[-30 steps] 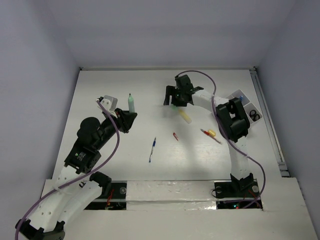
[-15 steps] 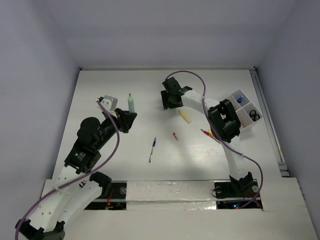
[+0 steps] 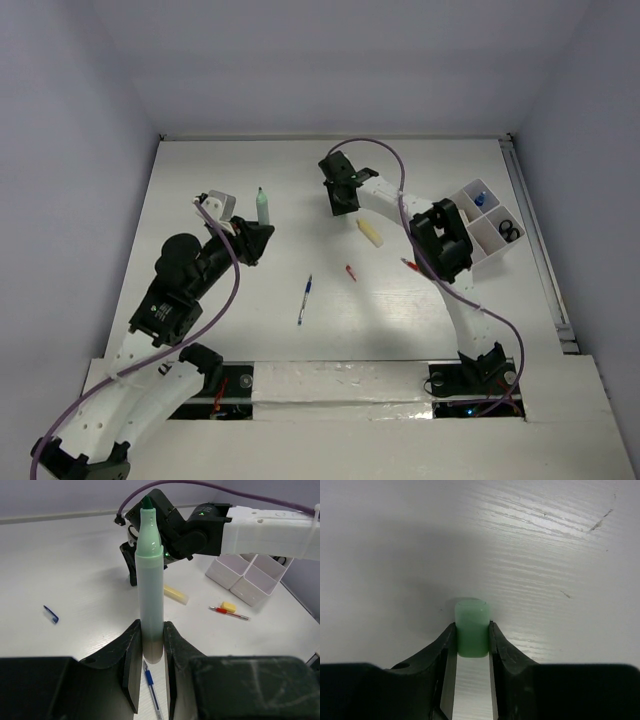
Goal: Sort the stationery into containers
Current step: Pick up the pen cap from the center of the board, then close the pen cap on the pen.
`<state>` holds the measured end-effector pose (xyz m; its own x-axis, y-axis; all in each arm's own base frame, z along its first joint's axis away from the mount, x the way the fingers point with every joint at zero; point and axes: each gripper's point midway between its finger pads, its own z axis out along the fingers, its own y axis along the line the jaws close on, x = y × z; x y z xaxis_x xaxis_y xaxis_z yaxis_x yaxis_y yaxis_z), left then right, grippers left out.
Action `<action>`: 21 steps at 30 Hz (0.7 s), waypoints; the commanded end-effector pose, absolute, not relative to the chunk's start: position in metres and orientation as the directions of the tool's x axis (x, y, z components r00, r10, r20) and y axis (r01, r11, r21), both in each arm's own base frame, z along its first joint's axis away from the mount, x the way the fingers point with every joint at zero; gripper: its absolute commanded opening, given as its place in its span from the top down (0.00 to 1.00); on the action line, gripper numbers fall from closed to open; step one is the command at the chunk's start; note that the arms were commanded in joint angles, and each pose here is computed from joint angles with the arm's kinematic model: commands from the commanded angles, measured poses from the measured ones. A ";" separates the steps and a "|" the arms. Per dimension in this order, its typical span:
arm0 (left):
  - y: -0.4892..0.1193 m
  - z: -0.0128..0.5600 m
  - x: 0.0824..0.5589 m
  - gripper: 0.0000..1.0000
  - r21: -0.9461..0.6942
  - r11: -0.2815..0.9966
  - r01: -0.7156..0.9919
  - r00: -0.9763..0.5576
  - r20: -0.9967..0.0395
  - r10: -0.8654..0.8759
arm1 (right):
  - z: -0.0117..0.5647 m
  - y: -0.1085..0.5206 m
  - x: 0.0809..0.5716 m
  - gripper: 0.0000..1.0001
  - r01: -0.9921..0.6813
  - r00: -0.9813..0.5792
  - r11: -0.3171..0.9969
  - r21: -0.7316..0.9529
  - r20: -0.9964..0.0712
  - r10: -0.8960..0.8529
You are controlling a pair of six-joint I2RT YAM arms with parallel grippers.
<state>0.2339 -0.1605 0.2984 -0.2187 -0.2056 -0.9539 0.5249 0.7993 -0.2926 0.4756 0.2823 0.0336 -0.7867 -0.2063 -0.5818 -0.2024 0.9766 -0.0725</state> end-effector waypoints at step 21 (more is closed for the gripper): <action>-0.167 0.283 0.253 1.00 -0.301 0.802 0.515 -0.270 -0.946 -0.181 | 0.407 0.414 0.380 1.00 -0.633 -0.256 0.579 0.514 -0.845 0.470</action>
<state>0.2506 -0.1657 0.2709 -0.3068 -0.1641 -0.9375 0.4985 0.8114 -0.3051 0.3846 0.3996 0.3877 -0.2721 0.3930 -0.8784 -0.5904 0.6526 0.4749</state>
